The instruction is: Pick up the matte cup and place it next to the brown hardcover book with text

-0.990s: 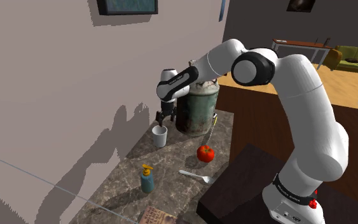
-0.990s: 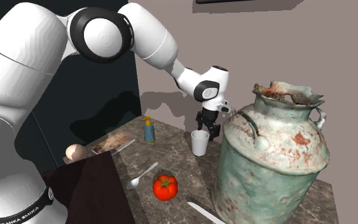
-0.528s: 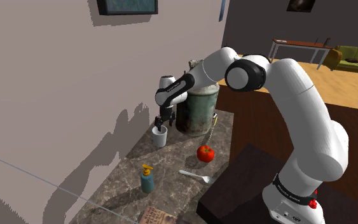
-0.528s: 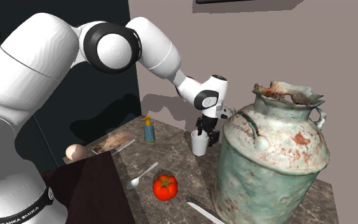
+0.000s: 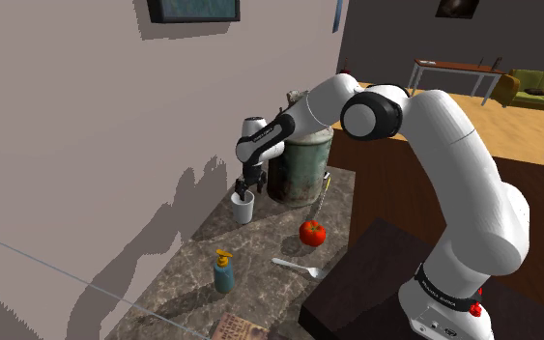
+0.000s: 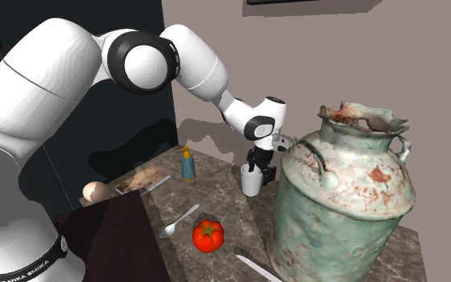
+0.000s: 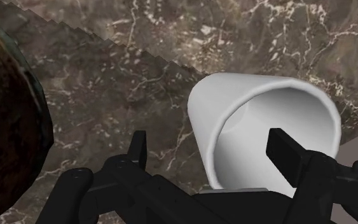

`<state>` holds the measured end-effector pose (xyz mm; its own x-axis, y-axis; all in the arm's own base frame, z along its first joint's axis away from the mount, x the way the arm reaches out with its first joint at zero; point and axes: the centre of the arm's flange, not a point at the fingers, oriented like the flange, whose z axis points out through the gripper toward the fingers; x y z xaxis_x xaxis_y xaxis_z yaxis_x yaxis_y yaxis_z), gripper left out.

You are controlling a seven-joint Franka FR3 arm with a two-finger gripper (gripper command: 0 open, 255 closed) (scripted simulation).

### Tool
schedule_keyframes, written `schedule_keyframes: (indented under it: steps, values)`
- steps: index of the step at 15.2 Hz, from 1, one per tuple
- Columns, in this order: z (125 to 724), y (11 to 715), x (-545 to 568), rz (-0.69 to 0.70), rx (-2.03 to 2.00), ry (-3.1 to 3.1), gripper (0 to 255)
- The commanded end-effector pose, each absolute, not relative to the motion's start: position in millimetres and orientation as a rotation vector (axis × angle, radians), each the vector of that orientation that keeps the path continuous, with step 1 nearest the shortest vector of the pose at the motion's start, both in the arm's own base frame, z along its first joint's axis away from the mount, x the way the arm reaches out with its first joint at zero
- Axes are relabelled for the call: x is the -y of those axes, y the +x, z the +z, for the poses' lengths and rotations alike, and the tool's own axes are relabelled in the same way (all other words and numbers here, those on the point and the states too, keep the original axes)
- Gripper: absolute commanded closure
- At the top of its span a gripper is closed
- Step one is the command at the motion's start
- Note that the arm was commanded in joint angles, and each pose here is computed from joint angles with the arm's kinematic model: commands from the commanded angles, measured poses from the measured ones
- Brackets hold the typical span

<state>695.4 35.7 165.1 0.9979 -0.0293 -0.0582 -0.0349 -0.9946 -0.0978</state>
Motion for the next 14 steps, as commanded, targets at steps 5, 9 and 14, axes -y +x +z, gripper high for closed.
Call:
schedule_keyframes:
  steps: [5, 9, 14]
  values:
    - [165.1, 695.4, -35.7, 0.086, -0.049, -3.041, 255]
    - [165.1, 695.4, -35.7, 0.086, -0.049, -3.041, 255]
    - [186.2, 695.4, -35.7, 0.086, -0.049, -3.041, 255]
